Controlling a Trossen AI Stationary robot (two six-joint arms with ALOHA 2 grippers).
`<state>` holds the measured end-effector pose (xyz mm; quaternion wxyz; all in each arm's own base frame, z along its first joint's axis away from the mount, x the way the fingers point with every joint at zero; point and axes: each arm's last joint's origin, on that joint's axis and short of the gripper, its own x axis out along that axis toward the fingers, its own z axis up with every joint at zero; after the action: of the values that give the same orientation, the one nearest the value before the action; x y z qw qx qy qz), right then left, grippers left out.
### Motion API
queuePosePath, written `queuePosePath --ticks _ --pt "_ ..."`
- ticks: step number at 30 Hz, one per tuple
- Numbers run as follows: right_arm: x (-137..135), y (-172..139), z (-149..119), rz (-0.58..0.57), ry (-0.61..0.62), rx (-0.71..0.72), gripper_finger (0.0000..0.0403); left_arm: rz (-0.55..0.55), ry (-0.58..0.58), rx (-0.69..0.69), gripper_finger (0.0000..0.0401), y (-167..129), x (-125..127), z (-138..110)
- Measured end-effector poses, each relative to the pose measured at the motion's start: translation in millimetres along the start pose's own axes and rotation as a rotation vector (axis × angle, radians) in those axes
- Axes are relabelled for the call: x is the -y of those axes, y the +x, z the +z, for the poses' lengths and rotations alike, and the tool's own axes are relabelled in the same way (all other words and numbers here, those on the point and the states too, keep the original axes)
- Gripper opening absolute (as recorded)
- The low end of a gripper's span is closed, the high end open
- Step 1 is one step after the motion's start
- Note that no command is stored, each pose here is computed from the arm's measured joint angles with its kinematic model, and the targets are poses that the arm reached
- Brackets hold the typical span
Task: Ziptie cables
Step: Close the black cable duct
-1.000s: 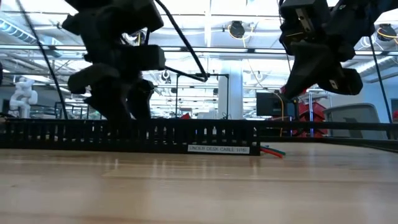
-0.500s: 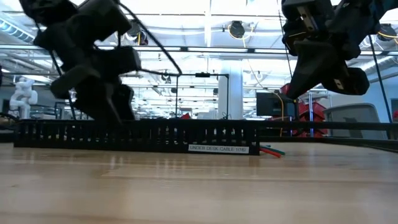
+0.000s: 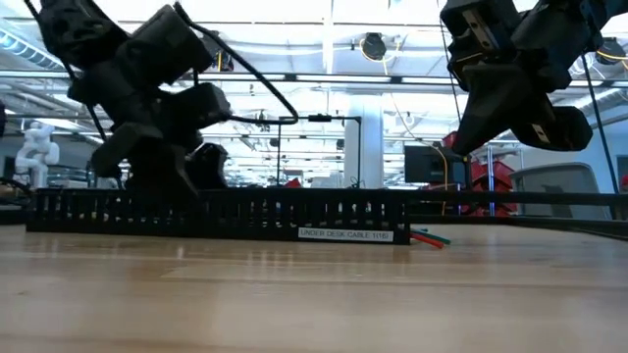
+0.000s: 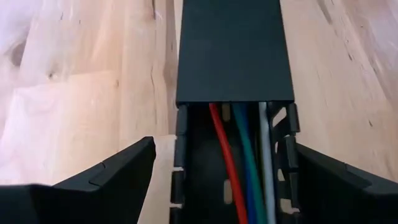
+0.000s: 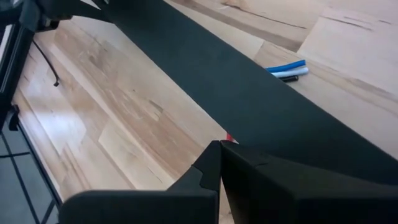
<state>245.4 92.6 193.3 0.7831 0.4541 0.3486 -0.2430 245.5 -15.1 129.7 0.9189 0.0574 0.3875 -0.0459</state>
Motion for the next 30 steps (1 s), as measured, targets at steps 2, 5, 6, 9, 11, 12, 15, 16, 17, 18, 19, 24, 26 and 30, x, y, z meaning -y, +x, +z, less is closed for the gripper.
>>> queuePosePath --ticks 2,5,6,9,11,12,15,16,17,18,19,24,26,30 --pt "0 0 0 0.0 0.007 0.0 0.0 -0.002 0.011 0.013 0.0331 1 -3 1" --pt "0 0 0 0.0 0.007 0.001 0.0 -0.01 0.003 0.041 0.0331 2 -7 3" --pt "0 0 0 0.001 0.007 0.001 0.0 -0.014 0.001 0.046 0.0331 2 -8 3" --pt "0 0 0 0.001 0.015 0.0 0.0 -0.014 0.024 0.045 0.0331 2 -11 3" --pt "0 0 0 0.003 0.025 0.001 0.0 -0.013 0.028 0.047 0.0331 2 -13 2" --pt "0 0 0 0.002 0.028 0.001 0.0 -0.012 0.026 0.047 0.0331 2 -14 2" --pt "0 0 0 0.003 0.033 0.001 0.0 -0.019 0.021 0.049 0.0331 2 -15 2" --pt "0 0 0 0.003 0.033 0.001 0.0 -0.018 0.021 0.05 0.0331 2 -16 2" --pt "0 0 0 0.002 0.033 0.001 0.0 -0.018 0.023 0.052 0.033 2 -16 2" --pt "0 0 0 0.003 0.033 0.001 0.0 -0.017 0.027 0.055 0.0327 2 -16 3" --pt "0 0 0 0.003 0.033 0.001 0.0 -0.018 0.028 0.056 0.0323 2 -16 3" --pt "-1 0 0 0.006 0.034 0.002 0.0 -0.02 0.029 0.056 0.0286 2 -16 3" --pt "-1 0 0 0.006 0.034 0.002 0.0 -0.02 0.029 0.059 0.0272 2 -16 3" --pt "-1 0 0 0.006 0.034 0.002 0.0 -0.02 0.029 0.059 0.0254 2 -16 3"
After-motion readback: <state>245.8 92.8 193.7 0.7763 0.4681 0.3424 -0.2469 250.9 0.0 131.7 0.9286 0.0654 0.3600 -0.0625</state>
